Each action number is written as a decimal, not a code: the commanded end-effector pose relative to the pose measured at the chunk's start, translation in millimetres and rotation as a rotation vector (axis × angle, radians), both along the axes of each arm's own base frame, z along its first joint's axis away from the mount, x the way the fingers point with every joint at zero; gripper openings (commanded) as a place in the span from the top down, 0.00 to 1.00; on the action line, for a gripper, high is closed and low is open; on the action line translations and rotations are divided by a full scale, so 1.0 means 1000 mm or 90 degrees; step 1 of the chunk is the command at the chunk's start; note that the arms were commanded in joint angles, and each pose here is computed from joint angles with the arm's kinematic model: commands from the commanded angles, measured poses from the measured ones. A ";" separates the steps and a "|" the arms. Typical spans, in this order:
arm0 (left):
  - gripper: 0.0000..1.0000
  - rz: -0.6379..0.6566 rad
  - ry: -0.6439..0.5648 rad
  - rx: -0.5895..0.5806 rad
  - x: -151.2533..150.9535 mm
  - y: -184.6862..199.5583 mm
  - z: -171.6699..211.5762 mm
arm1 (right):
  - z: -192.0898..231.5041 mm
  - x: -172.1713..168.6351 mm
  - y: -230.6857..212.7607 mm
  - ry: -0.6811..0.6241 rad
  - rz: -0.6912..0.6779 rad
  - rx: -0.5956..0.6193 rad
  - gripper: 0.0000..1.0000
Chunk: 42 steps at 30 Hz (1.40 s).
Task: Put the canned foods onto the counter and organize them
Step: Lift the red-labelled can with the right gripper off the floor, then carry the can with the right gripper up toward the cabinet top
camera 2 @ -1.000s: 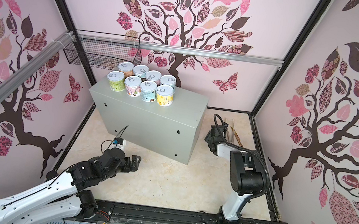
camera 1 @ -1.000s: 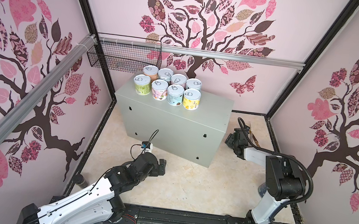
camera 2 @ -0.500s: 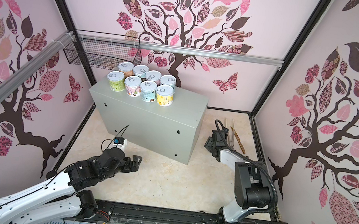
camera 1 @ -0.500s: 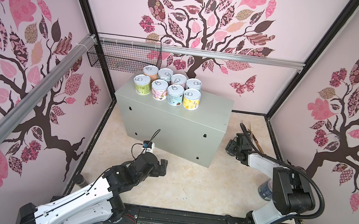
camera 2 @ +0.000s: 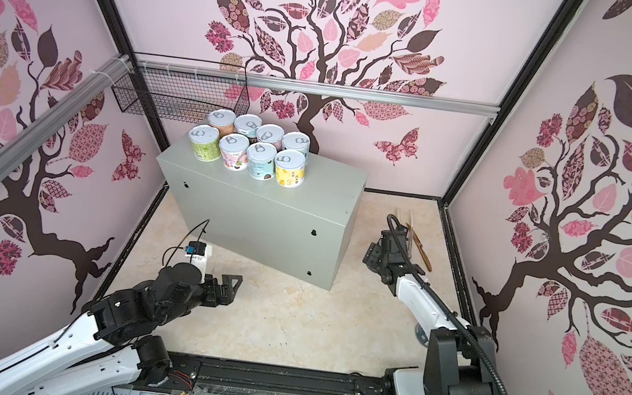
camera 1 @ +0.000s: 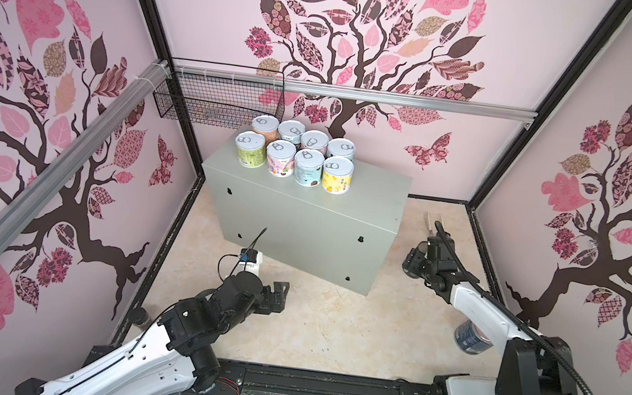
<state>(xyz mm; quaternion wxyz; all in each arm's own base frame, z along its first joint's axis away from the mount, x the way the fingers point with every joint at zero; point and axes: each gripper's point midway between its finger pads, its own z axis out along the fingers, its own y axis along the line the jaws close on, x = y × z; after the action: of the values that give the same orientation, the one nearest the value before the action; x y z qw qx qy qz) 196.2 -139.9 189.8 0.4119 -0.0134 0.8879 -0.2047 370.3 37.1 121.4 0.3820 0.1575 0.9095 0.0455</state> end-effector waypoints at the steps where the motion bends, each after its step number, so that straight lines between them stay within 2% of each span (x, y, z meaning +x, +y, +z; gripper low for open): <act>1: 0.03 -0.005 -0.001 -0.005 -0.005 0.003 0.003 | 0.068 0.008 0.002 -0.099 0.018 -0.002 0.49; 16: 0.03 -0.028 -0.038 -0.011 0.001 -0.006 0.035 | 0.176 -0.028 0.004 -0.183 0.082 -0.025 0.50; 28: 0.03 -0.036 -0.044 -0.007 0.003 -0.009 0.039 | 0.263 -0.046 0.015 -0.231 0.148 -0.025 0.50; 42: 0.02 -0.066 -0.080 0.012 0.005 -0.012 0.066 | 0.351 -0.058 0.040 -0.268 0.238 -0.013 0.52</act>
<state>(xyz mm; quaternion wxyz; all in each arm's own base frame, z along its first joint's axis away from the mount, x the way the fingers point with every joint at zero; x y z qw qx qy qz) 199.2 -147.9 231.4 0.4367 0.0336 0.8744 -0.2086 314.7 66.9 433.7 0.5092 -0.0044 0.8521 0.1214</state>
